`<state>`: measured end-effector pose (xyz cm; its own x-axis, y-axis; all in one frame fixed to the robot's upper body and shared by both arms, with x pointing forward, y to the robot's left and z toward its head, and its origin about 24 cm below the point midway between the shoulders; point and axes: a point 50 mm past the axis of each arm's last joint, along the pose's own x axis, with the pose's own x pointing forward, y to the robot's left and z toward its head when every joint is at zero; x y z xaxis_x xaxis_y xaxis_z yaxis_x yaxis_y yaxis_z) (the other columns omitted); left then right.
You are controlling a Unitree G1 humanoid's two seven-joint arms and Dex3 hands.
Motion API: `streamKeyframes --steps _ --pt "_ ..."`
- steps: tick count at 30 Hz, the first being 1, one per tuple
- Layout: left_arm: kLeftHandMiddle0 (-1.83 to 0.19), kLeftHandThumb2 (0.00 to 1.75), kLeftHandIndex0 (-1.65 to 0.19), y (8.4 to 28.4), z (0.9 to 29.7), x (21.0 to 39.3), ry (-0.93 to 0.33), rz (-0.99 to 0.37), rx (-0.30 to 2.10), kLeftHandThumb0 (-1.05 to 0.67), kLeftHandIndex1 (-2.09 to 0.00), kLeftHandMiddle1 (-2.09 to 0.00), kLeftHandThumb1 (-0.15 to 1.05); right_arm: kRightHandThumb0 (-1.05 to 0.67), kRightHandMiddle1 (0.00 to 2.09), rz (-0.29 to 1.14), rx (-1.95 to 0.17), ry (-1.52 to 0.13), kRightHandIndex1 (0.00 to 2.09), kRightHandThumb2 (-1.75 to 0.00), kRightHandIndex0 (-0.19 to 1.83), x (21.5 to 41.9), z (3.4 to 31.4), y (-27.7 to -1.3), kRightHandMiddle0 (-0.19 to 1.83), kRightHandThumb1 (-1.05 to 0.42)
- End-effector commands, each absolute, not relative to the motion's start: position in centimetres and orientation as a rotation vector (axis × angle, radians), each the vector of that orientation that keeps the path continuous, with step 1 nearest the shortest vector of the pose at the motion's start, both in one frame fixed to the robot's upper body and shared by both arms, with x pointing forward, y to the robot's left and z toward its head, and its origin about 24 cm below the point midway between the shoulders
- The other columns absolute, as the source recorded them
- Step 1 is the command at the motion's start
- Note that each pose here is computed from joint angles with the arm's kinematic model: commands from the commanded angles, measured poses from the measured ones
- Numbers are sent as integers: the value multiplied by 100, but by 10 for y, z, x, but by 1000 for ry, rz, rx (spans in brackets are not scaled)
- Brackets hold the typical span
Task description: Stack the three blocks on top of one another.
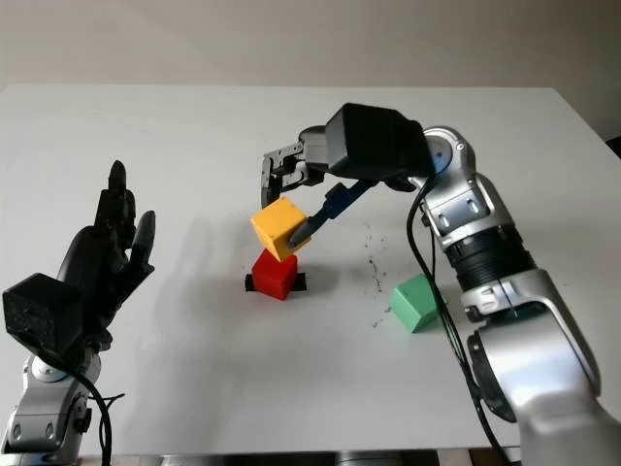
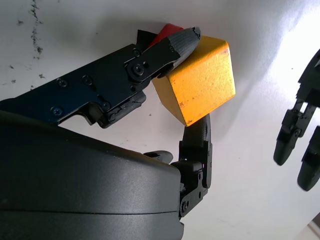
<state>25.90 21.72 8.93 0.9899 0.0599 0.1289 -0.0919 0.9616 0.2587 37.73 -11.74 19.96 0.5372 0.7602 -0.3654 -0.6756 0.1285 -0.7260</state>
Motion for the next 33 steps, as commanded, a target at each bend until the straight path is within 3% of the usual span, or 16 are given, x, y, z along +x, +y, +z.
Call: streamKeyframes --steps 1,33 --pt "19 62 19 215 92 258 -128 76 273 -82 -2 -4 105 -57 157 1057 -989 -145 3 -5 31 379 209 -113 50 -89" --pt "14 57 18 217 94 255 -117 108 266 -81 -5 -6 105 -58 159 1101 -948 -160 4 -5 27 385 187 -100 43 -92"
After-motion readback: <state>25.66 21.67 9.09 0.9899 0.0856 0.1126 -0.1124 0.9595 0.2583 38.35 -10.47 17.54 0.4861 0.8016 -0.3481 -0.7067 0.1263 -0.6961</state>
